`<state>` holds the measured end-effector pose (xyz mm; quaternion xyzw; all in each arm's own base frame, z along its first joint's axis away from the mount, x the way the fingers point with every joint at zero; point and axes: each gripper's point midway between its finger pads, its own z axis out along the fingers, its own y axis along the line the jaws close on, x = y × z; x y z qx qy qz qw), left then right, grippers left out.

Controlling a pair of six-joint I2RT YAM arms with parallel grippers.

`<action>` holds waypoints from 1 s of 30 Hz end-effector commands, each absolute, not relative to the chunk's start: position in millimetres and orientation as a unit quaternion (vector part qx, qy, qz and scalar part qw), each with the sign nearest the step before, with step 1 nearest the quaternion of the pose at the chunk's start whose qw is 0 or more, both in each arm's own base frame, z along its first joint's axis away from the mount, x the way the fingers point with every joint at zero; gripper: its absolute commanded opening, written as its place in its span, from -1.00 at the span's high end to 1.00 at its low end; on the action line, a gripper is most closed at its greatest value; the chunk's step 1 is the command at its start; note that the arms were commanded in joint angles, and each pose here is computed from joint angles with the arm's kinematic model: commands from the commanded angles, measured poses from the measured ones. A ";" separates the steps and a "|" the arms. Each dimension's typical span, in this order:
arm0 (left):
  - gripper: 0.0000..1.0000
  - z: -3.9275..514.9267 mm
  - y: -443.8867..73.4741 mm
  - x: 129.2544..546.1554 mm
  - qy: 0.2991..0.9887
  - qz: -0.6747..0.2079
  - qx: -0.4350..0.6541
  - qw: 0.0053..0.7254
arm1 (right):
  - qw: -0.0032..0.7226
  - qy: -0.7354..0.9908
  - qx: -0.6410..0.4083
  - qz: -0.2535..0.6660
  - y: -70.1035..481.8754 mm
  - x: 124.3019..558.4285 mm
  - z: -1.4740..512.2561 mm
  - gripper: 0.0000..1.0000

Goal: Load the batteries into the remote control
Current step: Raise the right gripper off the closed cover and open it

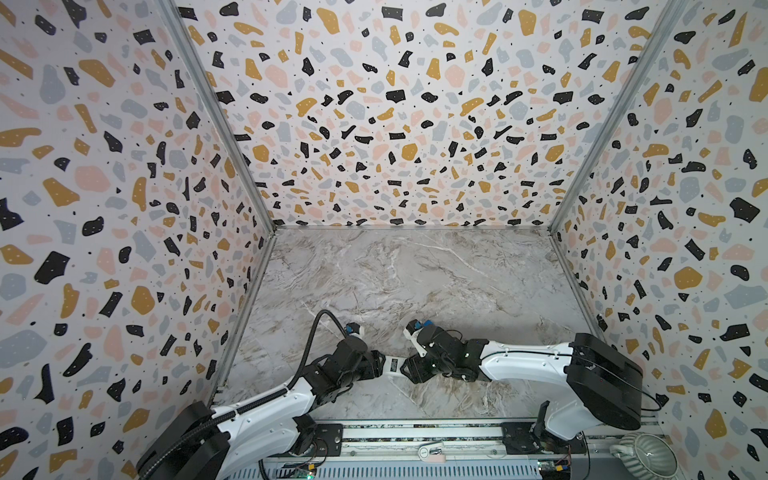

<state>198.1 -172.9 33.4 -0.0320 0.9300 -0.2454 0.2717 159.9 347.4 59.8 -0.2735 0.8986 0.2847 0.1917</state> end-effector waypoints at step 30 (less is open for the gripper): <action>-0.69 75.8 -143.3 230.9 0.907 -0.266 -0.093 0.313 | 0.281 0.729 -0.578 0.236 368.7 156.6 82.5 -0.93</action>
